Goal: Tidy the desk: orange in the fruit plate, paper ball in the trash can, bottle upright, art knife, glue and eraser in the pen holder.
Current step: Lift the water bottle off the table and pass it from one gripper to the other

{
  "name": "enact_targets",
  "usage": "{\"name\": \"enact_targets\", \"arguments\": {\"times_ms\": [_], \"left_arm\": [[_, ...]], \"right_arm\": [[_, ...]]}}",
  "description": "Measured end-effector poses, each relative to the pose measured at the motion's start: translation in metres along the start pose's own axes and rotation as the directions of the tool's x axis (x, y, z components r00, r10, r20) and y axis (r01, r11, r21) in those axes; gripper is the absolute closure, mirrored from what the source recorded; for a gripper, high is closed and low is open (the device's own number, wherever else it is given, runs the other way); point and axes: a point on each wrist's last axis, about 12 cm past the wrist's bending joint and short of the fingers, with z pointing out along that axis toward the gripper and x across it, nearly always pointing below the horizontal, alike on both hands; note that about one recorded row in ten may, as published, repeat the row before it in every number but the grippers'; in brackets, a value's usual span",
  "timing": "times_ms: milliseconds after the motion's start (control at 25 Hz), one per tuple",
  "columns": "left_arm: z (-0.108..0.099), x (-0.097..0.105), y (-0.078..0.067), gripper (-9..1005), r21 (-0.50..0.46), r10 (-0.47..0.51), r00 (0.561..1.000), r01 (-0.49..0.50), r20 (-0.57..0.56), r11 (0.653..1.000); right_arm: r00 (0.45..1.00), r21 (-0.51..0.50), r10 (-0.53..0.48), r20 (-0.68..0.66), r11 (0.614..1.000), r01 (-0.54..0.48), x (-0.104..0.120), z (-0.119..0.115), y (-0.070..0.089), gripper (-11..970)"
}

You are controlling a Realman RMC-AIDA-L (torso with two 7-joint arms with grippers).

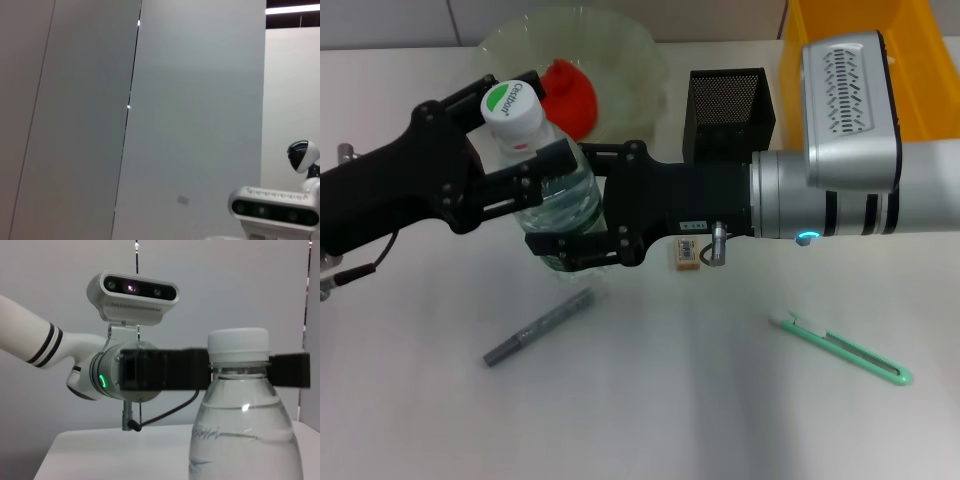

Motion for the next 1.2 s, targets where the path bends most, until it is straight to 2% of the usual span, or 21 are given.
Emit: {"name": "enact_targets", "arguments": {"times_ms": [680, 880, 1040, 1200], "left_arm": [[-0.0054, -0.0004, 0.0045, 234, -0.025, -0.011, 0.999, 0.01, -0.039, 1.0], [-0.0049, 0.0017, 0.0048, 336, -0.038, -0.017, 0.999, 0.015, -0.045, 0.999], [-0.0045, 0.002, 0.0047, 537, -0.038, -0.019, 0.999, 0.017, -0.045, 0.999], [-0.0029, 0.0015, 0.0052, 549, -0.035, -0.036, 0.998, 0.035, -0.044, 0.999]], "right_arm": [[1.0, -0.004, 0.006, 0.001, 1.0, -0.006, 0.0017, -0.0004, 0.0021, 207], [1.0, -0.004, 0.006, 0.002, 1.0, -0.006, 0.0018, -0.0005, 0.0022, 207], [1.0, -0.003, 0.003, 0.002, 1.0, -0.003, 0.0022, -0.0004, 0.0026, 208], [1.0, -0.001, 0.0, 0.002, 1.0, 0.0, 0.0021, -0.0003, 0.0024, 208]]}}
